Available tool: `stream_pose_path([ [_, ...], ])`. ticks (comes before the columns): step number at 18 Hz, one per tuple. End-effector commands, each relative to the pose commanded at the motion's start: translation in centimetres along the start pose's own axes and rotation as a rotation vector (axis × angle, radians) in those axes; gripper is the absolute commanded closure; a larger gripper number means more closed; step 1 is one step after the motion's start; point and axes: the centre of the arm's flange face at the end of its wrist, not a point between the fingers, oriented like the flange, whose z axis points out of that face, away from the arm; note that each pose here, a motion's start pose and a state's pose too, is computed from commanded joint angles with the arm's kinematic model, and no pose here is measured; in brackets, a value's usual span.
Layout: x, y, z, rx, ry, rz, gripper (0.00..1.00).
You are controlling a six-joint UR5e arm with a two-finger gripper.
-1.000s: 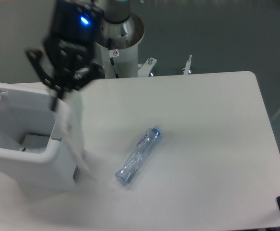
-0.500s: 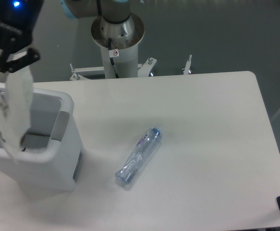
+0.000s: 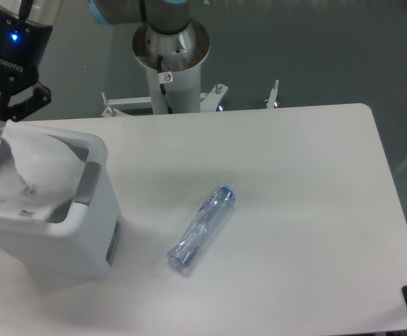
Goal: Place the trash in the trash can
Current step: 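Open the gripper to drop the wrapper into the bin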
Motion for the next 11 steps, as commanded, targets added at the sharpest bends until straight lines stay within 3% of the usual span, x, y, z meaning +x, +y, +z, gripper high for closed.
stream_pose_path([
  [7,-9.5,-5.4,-6.4,0.146,-0.101,-0.083,0.0],
  [11,-15.1,-6.6,-7.7,0.163,-0.152,-0.081,0.0],
])
